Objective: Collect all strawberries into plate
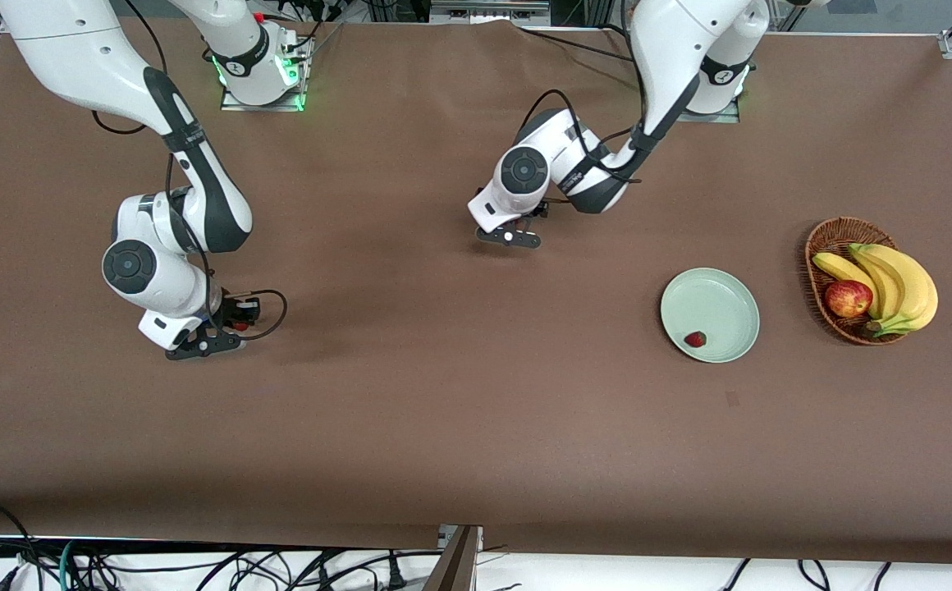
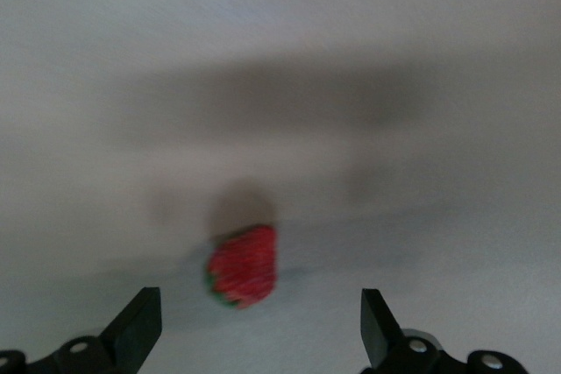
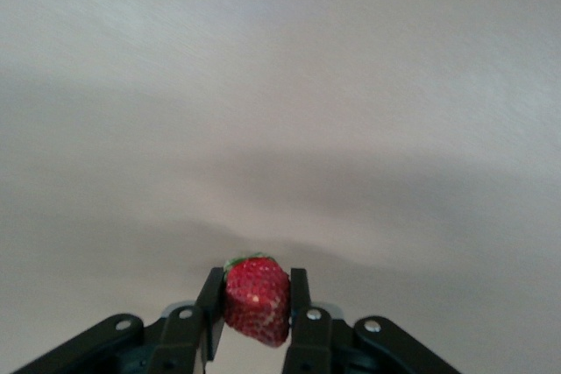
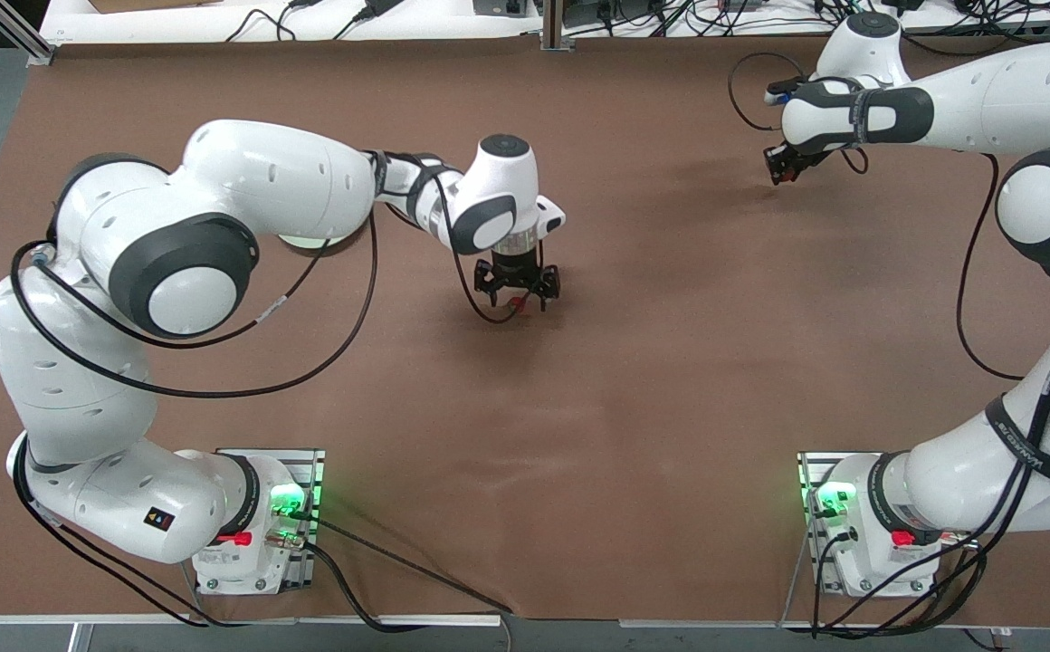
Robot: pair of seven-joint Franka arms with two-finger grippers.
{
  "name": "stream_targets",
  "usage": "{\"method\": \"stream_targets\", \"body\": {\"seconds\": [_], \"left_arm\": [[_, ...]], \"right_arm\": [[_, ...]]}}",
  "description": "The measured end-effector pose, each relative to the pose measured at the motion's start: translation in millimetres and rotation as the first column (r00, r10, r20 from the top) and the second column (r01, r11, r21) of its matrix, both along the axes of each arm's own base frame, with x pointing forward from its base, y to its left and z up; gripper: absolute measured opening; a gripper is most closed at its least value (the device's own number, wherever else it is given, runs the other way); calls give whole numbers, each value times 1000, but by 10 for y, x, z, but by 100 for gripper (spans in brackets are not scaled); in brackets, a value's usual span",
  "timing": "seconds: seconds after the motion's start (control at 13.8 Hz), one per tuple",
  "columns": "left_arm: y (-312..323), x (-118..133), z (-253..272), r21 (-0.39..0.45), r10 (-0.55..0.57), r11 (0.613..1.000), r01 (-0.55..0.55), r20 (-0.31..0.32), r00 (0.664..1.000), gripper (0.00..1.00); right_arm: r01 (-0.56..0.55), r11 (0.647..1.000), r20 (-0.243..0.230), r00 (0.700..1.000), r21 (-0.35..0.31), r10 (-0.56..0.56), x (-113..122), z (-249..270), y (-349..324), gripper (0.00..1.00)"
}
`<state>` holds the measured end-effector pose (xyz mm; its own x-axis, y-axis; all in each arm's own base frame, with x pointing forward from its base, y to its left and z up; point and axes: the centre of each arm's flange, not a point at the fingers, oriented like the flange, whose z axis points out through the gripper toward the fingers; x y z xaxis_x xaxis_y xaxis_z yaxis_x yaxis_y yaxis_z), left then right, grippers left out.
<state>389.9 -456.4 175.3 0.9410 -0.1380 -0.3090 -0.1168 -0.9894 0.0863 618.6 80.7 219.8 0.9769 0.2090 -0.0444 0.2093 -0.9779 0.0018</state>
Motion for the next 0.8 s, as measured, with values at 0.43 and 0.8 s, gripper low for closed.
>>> {"method": "stream_targets", "body": {"seconds": [0.43, 0.8], "left_arm": [[82, 69, -73, 36, -52, 998, 49, 61, 997, 62], [222, 255, 43, 62, -16, 998, 13, 58, 998, 34]], "right_arm": [[87, 990, -40, 996, 109, -83, 109, 329, 559, 33], [209, 972, -29, 978, 110, -207, 10, 503, 1366, 33]]}}
